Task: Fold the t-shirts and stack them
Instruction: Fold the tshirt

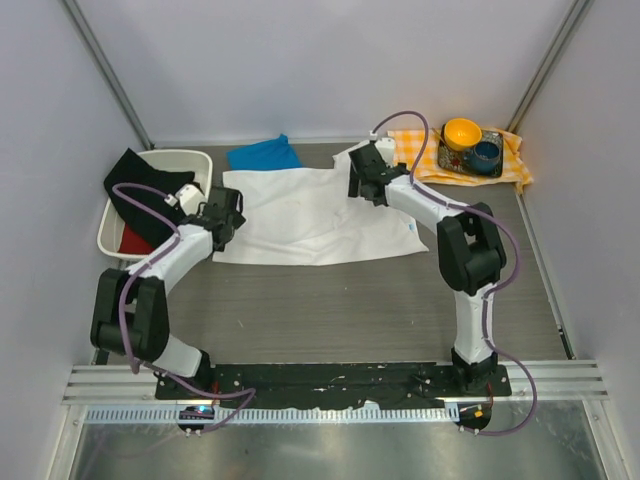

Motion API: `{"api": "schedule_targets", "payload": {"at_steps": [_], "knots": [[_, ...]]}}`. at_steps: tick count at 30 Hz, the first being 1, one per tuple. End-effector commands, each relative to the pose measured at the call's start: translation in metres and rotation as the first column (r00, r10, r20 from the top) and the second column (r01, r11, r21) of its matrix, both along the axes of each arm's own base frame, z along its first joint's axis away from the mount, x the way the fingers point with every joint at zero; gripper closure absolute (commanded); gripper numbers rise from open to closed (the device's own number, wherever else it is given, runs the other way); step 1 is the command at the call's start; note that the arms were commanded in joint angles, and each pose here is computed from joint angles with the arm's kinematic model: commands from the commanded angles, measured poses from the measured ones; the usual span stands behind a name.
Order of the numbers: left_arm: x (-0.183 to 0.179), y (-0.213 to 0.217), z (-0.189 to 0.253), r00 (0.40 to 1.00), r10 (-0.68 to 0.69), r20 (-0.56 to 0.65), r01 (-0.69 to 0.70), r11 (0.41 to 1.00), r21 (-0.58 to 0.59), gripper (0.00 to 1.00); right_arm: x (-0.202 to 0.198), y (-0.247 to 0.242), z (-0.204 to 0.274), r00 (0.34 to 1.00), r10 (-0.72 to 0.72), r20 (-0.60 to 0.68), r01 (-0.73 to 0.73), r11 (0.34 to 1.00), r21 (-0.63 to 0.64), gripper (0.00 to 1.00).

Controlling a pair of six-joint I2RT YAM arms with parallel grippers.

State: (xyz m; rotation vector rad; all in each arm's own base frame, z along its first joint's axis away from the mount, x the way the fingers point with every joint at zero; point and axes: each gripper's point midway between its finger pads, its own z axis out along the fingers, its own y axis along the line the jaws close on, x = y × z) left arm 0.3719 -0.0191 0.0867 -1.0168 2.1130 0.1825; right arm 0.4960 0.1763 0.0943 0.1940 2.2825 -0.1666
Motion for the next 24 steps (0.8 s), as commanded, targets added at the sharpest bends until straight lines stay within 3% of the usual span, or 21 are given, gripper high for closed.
{"api": "schedule_targets", "payload": {"at_steps": [1, 5, 10, 17, 24], "knots": [[-0.017, -0.017, 0.022, 0.995, -0.028, 0.091, 0.032, 0.999, -0.036, 0.00, -0.021, 0.000, 0.085, 0.986, -0.006, 0.166, -0.003, 0.999, 0.053, 0.01], [-0.021, -0.040, 0.016, 0.989, -0.130, 0.072, 0.136, 0.987, -0.087, 0.00, -0.055, -0.006, 0.087, 0.993, 0.014, 0.115, -0.020, 0.998, 0.055, 0.01], [-0.015, -0.066, 0.001, 0.969, -0.246, 0.031, 0.248, 0.967, -0.066, 0.00, -0.087, -0.021, 0.044, 0.999, 0.030, 0.019, -0.030, 0.999, 0.017, 0.00], [0.001, -0.074, -0.026, 0.955, -0.298, 0.015, 0.298, 0.954, -0.039, 0.00, -0.101, -0.014, -0.004, 0.992, 0.104, -0.070, -0.102, 0.994, 0.030, 0.00], [0.005, -0.063, -0.042, 0.960, -0.279, -0.012, 0.280, 0.960, 0.032, 0.00, -0.113, -0.027, -0.047, 0.985, 0.071, -0.157, -0.079, 0.996, -0.042, 0.01]]}}
